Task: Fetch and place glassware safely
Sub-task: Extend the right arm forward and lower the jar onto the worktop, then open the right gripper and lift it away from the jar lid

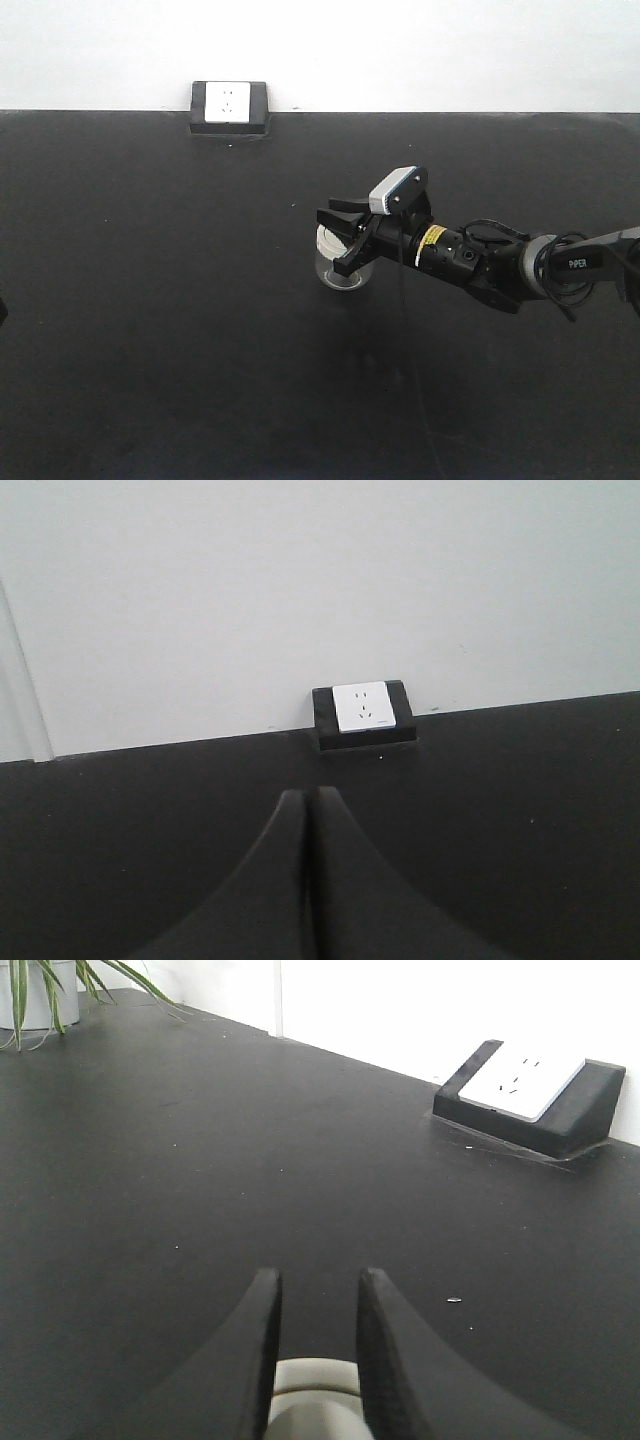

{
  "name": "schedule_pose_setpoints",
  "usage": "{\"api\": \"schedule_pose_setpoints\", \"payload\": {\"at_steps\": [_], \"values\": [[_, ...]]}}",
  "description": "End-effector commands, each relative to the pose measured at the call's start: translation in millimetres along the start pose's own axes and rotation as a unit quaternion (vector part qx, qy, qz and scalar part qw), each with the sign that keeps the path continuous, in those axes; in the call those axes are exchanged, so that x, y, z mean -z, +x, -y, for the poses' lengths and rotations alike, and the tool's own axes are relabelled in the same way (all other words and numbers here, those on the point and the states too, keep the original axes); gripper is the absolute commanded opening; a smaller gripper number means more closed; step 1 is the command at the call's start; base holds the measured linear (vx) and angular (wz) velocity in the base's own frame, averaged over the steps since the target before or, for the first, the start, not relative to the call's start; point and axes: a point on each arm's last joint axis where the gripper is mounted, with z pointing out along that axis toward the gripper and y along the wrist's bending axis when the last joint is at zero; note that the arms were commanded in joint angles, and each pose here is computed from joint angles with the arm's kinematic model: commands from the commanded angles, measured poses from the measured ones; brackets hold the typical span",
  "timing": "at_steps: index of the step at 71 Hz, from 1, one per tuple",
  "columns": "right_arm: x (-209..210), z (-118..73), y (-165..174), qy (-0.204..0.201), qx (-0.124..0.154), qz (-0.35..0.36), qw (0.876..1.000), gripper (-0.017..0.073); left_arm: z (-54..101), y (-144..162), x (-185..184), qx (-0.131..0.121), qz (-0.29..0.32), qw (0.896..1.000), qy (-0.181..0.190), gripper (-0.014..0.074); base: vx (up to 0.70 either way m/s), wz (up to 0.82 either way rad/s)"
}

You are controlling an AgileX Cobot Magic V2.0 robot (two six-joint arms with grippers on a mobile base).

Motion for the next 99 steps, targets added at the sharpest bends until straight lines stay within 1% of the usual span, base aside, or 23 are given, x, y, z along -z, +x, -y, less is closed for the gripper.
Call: {"api": "schedule_pose_setpoints", "payload": {"at_steps": [1,8,13,15,16,19,26,34,42,53,63,73,80,90,99], "values": [[3,3.6,-38,0.001,0.022,0.069,0.997,0.0089,0.1,-16,-1,0.006,0.049,0.999,0.001,-0.0007,0.0,0.0],[3,3.2,-38,-0.001,0.022,0.07,0.997,0.0199,0.1,-16,-1,0.006,0.049,0.999,0.001,-0.0007,0.0,0.0],[3,3.2,-38,-0.001,0.022,0.07,0.997,0.0301,0.1,-16,-1,0.006,0.049,0.999,0.001,-0.0007,0.0,0.0],[3,3.3,-38,0.0,0.023,0.07,0.997,0.0362,0.1,-16,-1,0.006,0.049,0.999,0.001,-0.0007,0.0,0.0],[3,3.3,-38,0.0,0.023,0.07,0.997,0.0374,0.1,-16,-1,0.006,0.049,0.999,0.001,-0.0007,0.0,0.0],[3,3.3,-38,0.0,0.023,0.07,0.997,0.0447,0.1,-16,-1,0.006,0.049,0.999,0.001,-0.0007,0.0,0.0],[3,3.5,-39,0.001,0.026,0.071,0.997,0.0583,0.1,-16,-1,0.006,0.049,0.999,0.001,-0.0007,0.0,0.0],[3,3.5,-39,0.001,0.027,0.071,0.997,0.0673,0.1,-16,-1,0.006,0.049,0.999,0.001,-0.0007,0.0,0.0],[3,3.5,-39,0.001,0.027,0.071,0.997,0.0683,0.1,-16,-1,0.006,0.049,0.999,0.001,-0.0007,0.0,0.0],[4,3.1,-43,0.0,0.025,0.076,0.997,0.0657,0.1,-16,-1,0.006,0.049,0.999,0.001,-0.0007,0.0,0.0],[7,2.1,-60,0.002,0.037,0.089,0.995,0.0632,0.1,-16,-1,0.006,0.049,0.999,0.001,-0.0007,0.0,0.0],[14,1.3,-84,0.015,0.053,0.092,0.994,0.0612,0.1,-16,-1,0.006,0.049,0.999,0.001,-0.0007,0.0,0.0],[20,2.3,-101,0.038,0.051,0.078,0.995,0.0592,0.1,-16,-1,0.006,0.049,0.999,0.001,-0.0007,0.0,0.0],[34,3.2,-132,0.082,0.02,0.054,0.995,0.0561,0.1,-16,-1,0.006,0.049,0.999,0.001,-0.0007,0.0,0.0],[54,1.9,-162,0.135,0.003,0.035,0.99,0.0522,0.1,-16,-1,0.006,0.049,0.999,0.001,-0.0007,0.0,0.0]]}}
